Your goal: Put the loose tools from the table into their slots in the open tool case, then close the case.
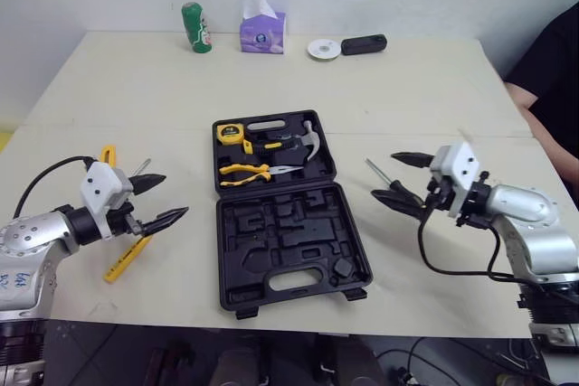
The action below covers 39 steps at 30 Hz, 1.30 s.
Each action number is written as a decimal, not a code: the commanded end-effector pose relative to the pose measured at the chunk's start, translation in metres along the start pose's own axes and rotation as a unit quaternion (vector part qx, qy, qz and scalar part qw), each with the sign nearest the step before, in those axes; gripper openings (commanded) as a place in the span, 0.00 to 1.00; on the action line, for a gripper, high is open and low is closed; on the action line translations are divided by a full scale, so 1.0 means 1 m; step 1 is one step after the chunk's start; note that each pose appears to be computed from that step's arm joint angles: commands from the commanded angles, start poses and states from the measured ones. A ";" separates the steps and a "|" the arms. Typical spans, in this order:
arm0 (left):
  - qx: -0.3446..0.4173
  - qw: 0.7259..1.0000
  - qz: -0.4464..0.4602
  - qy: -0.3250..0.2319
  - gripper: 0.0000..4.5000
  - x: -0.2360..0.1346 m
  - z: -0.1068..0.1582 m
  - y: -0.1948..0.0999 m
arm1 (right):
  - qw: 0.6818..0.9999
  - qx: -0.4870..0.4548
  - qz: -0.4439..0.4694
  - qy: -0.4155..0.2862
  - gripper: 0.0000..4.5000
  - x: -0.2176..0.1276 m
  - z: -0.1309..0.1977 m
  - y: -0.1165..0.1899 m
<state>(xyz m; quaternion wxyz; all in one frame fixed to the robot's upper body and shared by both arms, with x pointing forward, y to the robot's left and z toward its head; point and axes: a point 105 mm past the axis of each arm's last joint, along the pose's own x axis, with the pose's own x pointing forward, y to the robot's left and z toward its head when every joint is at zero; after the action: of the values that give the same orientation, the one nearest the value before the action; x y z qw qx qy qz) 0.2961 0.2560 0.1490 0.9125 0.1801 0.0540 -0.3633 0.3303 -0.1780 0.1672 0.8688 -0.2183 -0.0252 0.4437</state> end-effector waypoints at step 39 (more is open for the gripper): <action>-0.025 0.999 -0.027 0.036 0.01 0.078 -0.009 -0.027 | 0.991 -0.106 0.020 0.075 0.00 0.078 -0.011 0.006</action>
<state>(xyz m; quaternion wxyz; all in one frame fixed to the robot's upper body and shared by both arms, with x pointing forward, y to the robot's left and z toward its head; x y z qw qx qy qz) 0.3319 0.1934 0.1087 0.9040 0.1626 0.1093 -0.3800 0.3778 -0.1271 0.1332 0.8358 -0.3415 0.0223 0.4294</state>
